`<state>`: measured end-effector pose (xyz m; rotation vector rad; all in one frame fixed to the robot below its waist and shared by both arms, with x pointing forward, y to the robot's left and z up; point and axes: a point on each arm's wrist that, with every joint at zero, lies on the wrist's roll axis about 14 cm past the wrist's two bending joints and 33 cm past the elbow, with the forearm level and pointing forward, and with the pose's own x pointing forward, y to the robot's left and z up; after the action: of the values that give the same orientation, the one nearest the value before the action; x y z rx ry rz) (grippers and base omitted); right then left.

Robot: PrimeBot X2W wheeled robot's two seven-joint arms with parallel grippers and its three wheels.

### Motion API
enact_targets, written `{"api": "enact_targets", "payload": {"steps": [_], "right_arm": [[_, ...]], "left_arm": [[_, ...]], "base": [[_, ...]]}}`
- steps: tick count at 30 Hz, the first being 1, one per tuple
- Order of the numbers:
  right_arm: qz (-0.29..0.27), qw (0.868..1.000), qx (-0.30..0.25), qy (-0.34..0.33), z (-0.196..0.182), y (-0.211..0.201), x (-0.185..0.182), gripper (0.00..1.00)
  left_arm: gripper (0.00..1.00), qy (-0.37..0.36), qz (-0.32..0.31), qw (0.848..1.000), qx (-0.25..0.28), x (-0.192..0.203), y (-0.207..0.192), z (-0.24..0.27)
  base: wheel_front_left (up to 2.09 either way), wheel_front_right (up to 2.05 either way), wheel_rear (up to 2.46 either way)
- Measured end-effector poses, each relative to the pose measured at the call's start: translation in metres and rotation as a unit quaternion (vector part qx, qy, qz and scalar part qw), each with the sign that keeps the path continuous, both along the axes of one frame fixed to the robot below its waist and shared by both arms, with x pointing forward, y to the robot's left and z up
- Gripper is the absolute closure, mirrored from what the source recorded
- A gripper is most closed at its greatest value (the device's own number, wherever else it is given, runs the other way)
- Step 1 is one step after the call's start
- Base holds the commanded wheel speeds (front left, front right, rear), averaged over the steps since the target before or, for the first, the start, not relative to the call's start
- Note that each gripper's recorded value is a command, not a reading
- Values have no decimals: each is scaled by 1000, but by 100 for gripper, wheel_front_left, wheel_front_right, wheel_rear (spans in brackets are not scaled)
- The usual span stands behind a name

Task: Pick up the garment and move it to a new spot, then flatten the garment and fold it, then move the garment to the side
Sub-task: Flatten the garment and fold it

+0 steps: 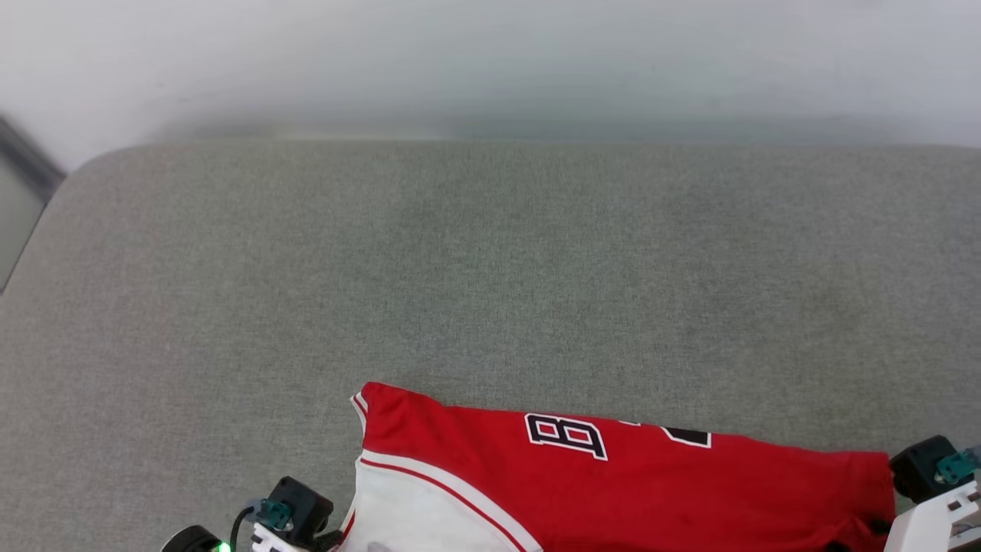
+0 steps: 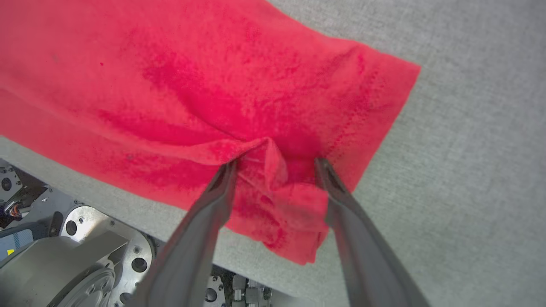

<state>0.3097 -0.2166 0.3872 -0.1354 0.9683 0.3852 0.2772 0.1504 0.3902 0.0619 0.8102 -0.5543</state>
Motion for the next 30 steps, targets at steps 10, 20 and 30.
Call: {"api": "enact_targets", "payload": {"steps": [10, 20, 30], "right_arm": [[-35, 993, 54, -101, 59, 0, 26, 0], [-148, 982, 64, -102, 56, -28, 24, 0], [-264, 958, 109, -38, 10, -30, 1, 0]], "left_arm": [[0, -174, 52, 982, -59, 46, -3, 71], [0, -364, 180, 908, -102, 81, 38, 139], [0, -433, 276, 852, -107, 78, 72, 167]], "base": [[0, 0, 0], [0, 0, 0], [0, 0, 0]]}}
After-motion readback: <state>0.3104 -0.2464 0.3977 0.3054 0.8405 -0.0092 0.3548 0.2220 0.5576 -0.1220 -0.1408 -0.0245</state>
